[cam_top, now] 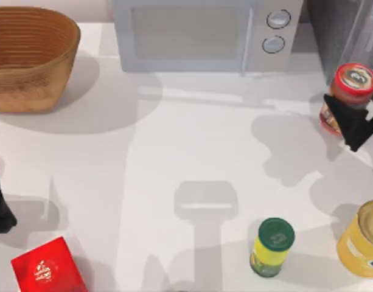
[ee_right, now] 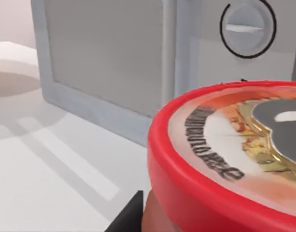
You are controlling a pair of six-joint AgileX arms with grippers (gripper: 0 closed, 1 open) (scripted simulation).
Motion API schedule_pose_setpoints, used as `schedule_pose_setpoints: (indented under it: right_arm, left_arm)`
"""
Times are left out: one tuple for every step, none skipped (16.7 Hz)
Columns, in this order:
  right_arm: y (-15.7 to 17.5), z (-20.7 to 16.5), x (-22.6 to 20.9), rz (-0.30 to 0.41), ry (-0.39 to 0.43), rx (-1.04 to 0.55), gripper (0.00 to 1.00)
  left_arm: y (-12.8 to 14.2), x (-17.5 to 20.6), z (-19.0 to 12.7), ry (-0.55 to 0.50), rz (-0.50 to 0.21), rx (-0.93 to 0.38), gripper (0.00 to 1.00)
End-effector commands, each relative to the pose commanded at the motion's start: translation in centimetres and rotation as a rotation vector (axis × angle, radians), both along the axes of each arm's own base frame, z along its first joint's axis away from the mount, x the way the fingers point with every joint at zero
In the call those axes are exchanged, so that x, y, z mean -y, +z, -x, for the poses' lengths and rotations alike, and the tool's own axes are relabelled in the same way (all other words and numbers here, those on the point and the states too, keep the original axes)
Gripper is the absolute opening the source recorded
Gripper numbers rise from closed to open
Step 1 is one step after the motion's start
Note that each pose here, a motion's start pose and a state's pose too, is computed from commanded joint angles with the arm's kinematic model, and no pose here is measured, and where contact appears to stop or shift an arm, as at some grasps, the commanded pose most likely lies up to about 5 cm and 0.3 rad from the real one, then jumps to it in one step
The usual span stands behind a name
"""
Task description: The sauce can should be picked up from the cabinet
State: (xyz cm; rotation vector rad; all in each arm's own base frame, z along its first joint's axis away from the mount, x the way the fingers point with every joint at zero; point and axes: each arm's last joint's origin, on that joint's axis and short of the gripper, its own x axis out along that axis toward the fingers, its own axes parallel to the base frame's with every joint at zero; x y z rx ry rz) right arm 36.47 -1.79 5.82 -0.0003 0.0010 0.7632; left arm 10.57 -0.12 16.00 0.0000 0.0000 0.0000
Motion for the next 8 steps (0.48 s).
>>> schedule_pose_setpoints:
  right_arm:
    - [0.00, 0.00, 0.00, 0.000, 0.000, 0.000, 0.90]
    - [0.00, 0.00, 0.00, 0.000, 0.000, 0.000, 0.98]
    - [0.00, 0.00, 0.00, 0.000, 0.000, 0.000, 1.00]
    - [0.00, 0.00, 0.00, 0.000, 0.000, 0.000, 1.00]
    - [0.00, 0.00, 0.00, 0.000, 0.000, 0.000, 1.00]
    - [0.00, 0.00, 0.00, 0.000, 0.000, 0.000, 1.00]
    - [0.00, 0.00, 0.00, 0.000, 0.000, 0.000, 1.00]
    - [0.00, 0.00, 0.00, 0.000, 0.000, 0.000, 1.00]
  left_arm:
    - [0.00, 0.00, 0.00, 0.000, 0.000, 0.000, 1.00]
    - [0.00, 0.00, 0.00, 0.000, 0.000, 0.000, 1.00]
    - [0.00, 0.00, 0.00, 0.000, 0.000, 0.000, 1.00]
    - [0.00, 0.00, 0.00, 0.000, 0.000, 0.000, 1.00]
    - [0.00, 0.00, 0.00, 0.000, 0.000, 0.000, 1.00]
    - [0.00, 0.00, 0.00, 0.000, 0.000, 0.000, 1.00]
    - [0.00, 0.00, 0.00, 0.000, 0.000, 0.000, 1.00]
    - [0.00, 0.00, 0.00, 0.000, 0.000, 0.000, 1.00]
